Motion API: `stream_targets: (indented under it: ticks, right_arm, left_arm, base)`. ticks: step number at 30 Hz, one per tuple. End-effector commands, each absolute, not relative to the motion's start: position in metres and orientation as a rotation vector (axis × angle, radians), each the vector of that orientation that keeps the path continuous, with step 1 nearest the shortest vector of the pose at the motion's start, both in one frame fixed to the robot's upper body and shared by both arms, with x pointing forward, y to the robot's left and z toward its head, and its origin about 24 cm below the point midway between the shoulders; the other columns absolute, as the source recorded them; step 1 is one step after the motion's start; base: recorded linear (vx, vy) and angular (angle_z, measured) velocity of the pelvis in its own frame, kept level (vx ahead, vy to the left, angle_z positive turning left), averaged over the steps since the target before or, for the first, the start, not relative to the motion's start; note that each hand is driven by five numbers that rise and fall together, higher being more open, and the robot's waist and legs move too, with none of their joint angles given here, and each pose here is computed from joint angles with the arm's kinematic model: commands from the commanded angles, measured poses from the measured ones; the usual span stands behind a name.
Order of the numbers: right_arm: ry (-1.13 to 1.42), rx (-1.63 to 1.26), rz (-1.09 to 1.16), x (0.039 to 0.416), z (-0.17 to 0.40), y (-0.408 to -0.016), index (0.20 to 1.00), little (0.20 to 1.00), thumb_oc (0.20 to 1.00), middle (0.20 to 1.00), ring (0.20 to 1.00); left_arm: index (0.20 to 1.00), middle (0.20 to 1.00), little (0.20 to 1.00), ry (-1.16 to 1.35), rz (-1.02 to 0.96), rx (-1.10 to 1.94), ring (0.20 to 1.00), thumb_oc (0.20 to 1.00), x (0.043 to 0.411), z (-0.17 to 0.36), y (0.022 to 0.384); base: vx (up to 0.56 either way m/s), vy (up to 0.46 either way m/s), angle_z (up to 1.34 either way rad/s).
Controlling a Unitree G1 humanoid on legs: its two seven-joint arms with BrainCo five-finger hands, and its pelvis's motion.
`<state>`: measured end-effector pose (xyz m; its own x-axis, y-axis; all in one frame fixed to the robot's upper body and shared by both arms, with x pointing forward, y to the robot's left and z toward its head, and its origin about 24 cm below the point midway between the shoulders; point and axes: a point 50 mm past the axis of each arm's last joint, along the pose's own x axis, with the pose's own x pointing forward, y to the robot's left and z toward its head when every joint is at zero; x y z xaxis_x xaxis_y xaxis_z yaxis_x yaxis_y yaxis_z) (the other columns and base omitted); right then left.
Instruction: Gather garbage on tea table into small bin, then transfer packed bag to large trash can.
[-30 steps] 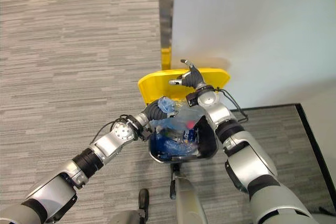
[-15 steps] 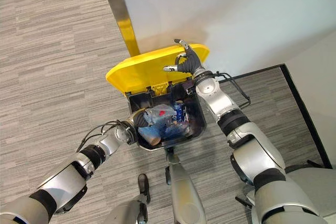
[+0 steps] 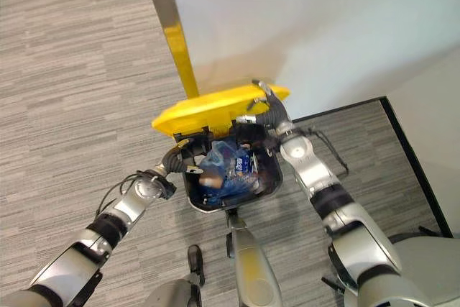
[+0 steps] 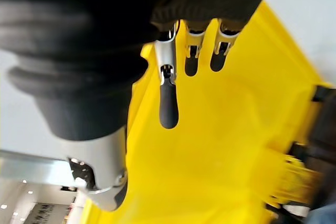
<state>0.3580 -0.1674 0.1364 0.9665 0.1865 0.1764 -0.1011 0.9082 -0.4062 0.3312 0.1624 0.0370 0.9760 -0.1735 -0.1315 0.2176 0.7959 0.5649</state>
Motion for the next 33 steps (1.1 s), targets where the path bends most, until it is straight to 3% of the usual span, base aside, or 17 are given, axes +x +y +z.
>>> stream_targets:
  ticks: [1,3,10,15,21,33]
  right_arm:
    - [-0.172,-0.441,0.156,0.346,0.114,-0.174,1.0,1.0,1.0,1.0,1.0]
    - [-0.08,-0.434,0.115,0.323,0.082,-0.196,1.0,1.0,1.0,1.0,1.0]
    - [0.113,-0.453,0.047,0.275,0.034,-0.233,1.0,1.0,1.0,1.0,1.0]
    - [0.229,-0.461,0.034,0.25,0.007,-0.245,1.0,1.0,1.0,1.0,1.0]
    - [0.375,-0.464,0.013,0.222,-0.025,-0.255,1.0,1.0,1.0,1.0,1.0]
    - [0.483,-0.507,-0.01,0.207,-0.039,-0.274,1.0,1.0,1.0,1.0,1.0]
  left_arm:
    - [1.0,1.0,1.0,0.074,-0.211,0.517,1.0,1.0,0.309,0.026,0.177]
    - [1.0,1.0,1.0,0.181,-0.113,0.467,1.0,1.0,0.276,0.004,0.218]
    - [1.0,1.0,1.0,0.447,0.147,0.347,1.0,1.0,0.2,-0.04,0.287]
    - [1.0,1.0,1.0,0.509,0.216,0.305,1.0,1.0,0.177,-0.049,0.3]
    - [1.0,1.0,1.0,0.521,0.207,0.351,1.0,1.0,0.176,-0.047,0.306]
    - [1.0,1.0,1.0,0.637,0.182,0.373,1.0,1.0,0.153,-0.066,0.306]
  base:
    - [-0.08,0.044,0.1]
    - [-0.12,0.073,0.09]
    - [-0.1,0.062,0.1]
    - [-0.2,0.077,-0.09]
    - [-0.14,-0.058,-0.18]
    - [0.0,-0.086,-0.17]
